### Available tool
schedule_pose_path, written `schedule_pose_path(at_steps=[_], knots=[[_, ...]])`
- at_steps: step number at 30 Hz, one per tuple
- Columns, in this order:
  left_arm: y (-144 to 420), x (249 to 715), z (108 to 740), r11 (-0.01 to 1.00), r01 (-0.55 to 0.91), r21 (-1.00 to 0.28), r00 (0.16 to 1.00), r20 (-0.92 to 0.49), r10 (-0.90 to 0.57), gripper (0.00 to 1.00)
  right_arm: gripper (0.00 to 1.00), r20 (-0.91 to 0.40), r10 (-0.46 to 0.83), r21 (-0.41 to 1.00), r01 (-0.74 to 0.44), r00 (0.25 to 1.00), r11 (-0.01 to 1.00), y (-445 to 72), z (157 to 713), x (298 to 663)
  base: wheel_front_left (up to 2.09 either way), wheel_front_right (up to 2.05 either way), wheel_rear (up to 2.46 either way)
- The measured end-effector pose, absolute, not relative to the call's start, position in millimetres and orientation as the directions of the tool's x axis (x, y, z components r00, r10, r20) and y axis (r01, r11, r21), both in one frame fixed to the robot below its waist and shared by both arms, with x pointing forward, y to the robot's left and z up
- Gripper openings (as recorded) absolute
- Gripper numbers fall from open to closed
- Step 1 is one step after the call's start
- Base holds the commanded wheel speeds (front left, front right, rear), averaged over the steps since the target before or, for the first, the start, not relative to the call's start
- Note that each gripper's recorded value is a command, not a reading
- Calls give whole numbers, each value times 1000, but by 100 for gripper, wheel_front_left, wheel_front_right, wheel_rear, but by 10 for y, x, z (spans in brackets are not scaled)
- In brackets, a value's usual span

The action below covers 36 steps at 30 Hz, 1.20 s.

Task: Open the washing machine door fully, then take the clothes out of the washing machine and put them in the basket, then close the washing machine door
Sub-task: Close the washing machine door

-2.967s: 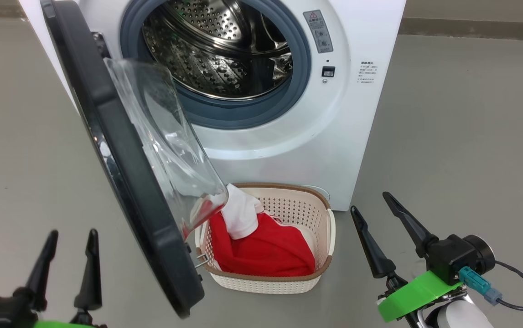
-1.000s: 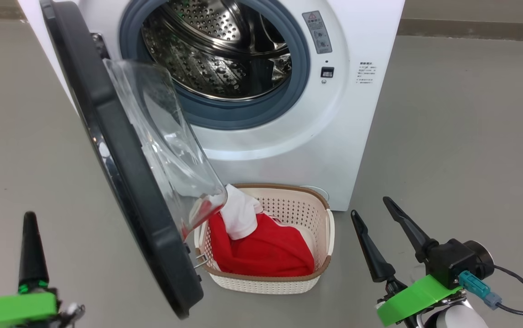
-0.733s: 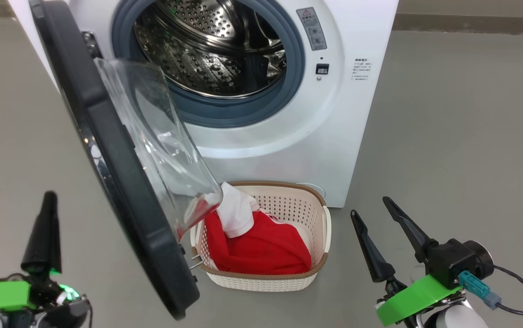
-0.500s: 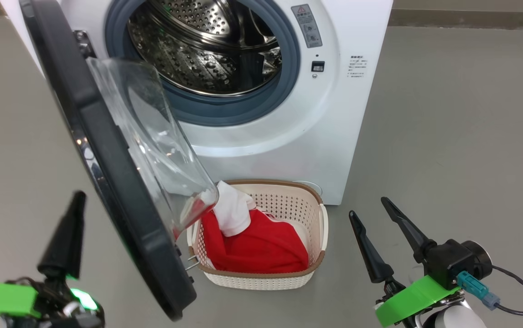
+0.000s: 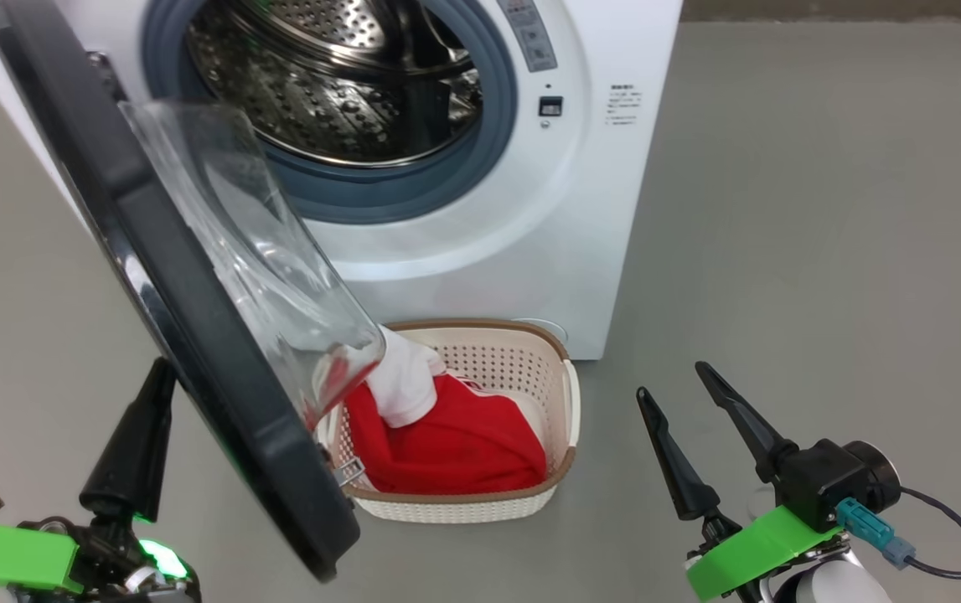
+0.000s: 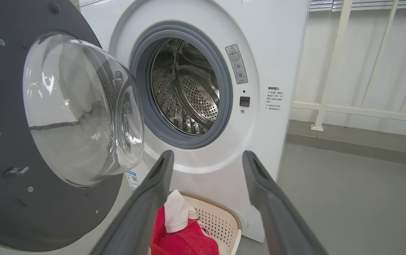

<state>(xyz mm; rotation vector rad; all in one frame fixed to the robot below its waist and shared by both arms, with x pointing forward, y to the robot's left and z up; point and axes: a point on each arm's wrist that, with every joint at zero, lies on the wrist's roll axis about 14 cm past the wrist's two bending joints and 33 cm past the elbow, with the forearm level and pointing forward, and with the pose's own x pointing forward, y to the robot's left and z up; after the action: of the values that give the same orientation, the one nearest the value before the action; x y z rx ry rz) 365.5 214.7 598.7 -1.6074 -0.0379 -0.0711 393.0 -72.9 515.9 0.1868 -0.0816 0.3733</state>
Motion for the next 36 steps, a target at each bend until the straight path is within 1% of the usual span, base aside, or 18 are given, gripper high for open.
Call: schedule_pose_path(at_steps=[6, 21, 36], knots=[[1977, 3771, 5968, -45, 62, -997, 995, 65, -72, 0, 100, 115, 326, 165, -341, 938, 925, -836, 5162, 3964, 0, 0, 0], [1523, 4204, 6088, -93, 95, -991, 973, 112, -200, 0, 100, 97, 257, 166, -270, 962, 949, -1094, 5094, 4025, 0, 0, 0], [1117, 4701, 6129, -121, 129, -984, 950, 157, -268, 0, 100, 68, 186, 162, -195, 980, 967, -1353, 4997, 4051, 0, 0, 0]])
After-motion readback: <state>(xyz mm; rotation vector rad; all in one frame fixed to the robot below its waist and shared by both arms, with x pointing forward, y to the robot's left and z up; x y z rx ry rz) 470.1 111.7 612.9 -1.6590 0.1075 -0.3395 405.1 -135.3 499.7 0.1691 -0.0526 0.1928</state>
